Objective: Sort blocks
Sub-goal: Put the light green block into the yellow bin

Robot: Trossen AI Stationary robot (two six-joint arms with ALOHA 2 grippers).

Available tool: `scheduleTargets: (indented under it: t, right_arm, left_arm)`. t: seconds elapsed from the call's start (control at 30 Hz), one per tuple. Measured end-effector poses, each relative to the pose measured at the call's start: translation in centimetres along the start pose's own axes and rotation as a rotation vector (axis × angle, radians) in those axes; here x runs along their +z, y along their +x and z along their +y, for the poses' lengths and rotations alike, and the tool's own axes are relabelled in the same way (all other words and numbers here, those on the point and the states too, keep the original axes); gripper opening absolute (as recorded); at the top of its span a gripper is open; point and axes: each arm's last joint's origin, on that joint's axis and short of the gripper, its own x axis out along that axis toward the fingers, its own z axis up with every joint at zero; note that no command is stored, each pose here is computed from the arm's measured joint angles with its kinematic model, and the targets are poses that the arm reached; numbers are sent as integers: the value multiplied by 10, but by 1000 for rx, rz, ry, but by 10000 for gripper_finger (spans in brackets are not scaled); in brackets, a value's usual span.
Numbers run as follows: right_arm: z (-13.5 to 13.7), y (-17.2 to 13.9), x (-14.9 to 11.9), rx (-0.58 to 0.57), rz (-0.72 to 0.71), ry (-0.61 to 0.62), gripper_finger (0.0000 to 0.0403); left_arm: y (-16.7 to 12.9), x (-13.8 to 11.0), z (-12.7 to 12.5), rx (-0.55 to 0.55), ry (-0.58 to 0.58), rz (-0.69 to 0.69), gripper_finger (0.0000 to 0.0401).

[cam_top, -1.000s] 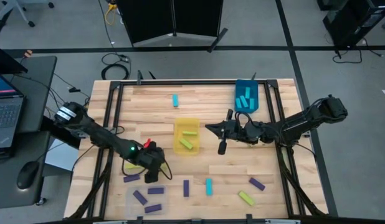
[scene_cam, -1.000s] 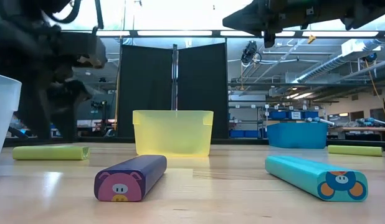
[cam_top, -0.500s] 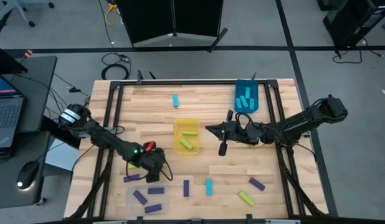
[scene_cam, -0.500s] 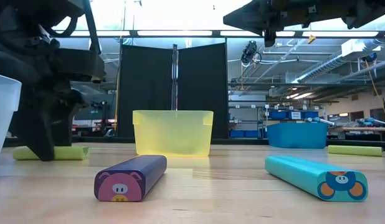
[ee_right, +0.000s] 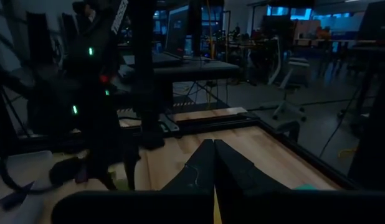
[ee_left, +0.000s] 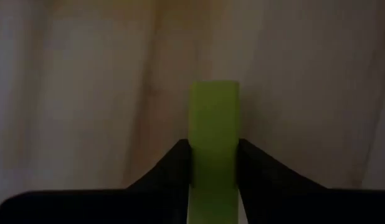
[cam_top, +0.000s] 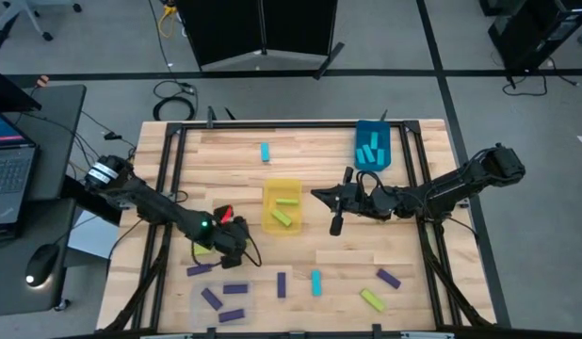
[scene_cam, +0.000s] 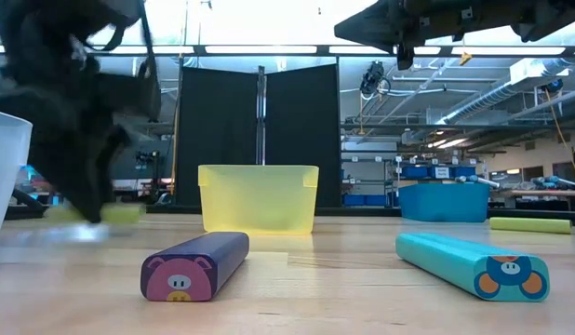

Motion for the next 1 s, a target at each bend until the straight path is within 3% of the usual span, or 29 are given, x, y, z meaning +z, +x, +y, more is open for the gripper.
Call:
scheduleTargets:
  t: [0.17,0.3,0.43,0.63,0.9,1.0]
  right_arm:
    - [1,0,0,4,-3,-4,9]
    - [1,0,1,4,-9,-17,9]
    - [1,0,4,3,-35,-24,9]
    - [2,-1,6,7,-53,-27,9]
    - [7,-4,7,28,-66,-32,9]
    - [9,-5,7,19,-70,-36,10]
  left_arm:
    - [-33,12,9,28,27,-87,105]
    - [-56,28,19,37,20,-270,105]
    - [-58,51,34,84,-52,-432,105]
    - [-38,85,47,41,-107,-561,105]
    - [2,102,69,68,-181,-528,106]
    - [7,104,72,73,-194,-530,143]
